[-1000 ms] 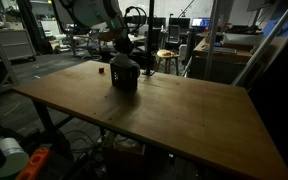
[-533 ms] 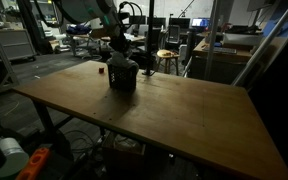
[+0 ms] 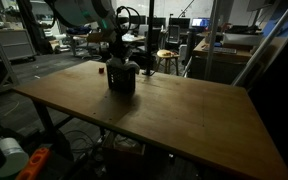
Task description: Pick up the cloth and put it in the box
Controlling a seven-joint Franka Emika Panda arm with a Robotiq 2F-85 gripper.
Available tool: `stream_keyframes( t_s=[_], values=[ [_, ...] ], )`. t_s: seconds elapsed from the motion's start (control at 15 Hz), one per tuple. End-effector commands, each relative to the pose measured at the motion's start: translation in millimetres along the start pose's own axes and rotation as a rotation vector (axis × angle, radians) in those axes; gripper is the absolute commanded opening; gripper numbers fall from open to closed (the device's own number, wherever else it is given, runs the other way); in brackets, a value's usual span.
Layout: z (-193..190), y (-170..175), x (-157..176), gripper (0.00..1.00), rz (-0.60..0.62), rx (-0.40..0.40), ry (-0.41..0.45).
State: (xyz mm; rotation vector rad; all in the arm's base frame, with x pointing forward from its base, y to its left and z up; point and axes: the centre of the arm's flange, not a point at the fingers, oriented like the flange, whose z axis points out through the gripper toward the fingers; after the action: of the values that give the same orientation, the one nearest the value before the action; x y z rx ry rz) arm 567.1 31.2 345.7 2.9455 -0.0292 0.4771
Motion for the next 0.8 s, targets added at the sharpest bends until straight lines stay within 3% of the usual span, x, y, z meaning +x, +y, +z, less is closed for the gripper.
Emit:
stream_keyframes(
  t_s=[0.0,0.73],
  values=[
    [0,3,-20,0.04,0.021,-0.004,-0.001],
    [29,-13,-44,0.04,0.015,-0.020,-0.110]
  ],
)
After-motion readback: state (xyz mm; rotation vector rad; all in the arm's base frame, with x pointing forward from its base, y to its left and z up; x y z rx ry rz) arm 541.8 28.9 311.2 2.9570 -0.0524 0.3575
